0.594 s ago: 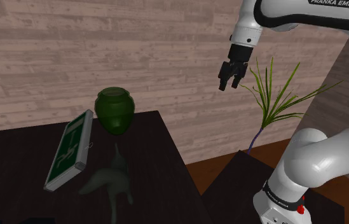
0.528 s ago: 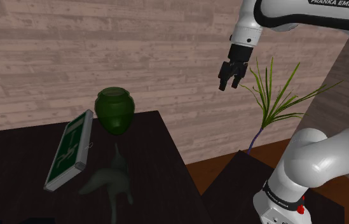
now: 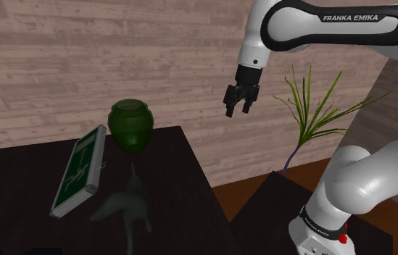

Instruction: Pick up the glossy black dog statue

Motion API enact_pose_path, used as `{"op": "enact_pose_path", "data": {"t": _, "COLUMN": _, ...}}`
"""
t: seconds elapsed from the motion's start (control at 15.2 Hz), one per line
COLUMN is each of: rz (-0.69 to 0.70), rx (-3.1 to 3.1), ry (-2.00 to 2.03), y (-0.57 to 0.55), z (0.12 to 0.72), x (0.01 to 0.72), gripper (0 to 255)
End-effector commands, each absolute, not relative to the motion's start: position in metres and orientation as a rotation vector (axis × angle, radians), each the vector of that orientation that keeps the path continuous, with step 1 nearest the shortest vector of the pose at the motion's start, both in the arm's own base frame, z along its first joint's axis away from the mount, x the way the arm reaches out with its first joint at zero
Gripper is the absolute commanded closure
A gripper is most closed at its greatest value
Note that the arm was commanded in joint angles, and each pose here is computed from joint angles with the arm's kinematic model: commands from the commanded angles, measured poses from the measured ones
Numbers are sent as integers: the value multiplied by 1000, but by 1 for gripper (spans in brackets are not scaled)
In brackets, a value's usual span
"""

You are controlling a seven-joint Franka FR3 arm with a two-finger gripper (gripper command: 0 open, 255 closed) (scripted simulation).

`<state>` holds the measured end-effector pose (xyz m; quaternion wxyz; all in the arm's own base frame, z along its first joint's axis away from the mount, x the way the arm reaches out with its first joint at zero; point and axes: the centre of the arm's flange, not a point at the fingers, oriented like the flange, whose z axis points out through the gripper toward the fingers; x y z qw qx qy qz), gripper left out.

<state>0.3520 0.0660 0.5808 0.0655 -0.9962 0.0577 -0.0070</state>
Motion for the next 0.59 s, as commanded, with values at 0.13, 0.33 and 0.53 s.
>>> {"op": "enact_pose_path", "data": {"t": 0.13, "rz": -16, "rx": -3001, "ry": 180, "y": 105, "z": 557, "x": 376, "gripper": 0}}
{"op": "enact_pose_path", "data": {"t": 0.33, "rz": -11, "rx": -2999, "ry": 183, "y": 136, "z": 540, "x": 393, "gripper": 0}}
{"op": "enact_pose_path", "data": {"t": 0.53, "rz": -6, "rx": -2996, "ry": 186, "y": 166, "z": 522, "x": 410, "gripper": 0}}
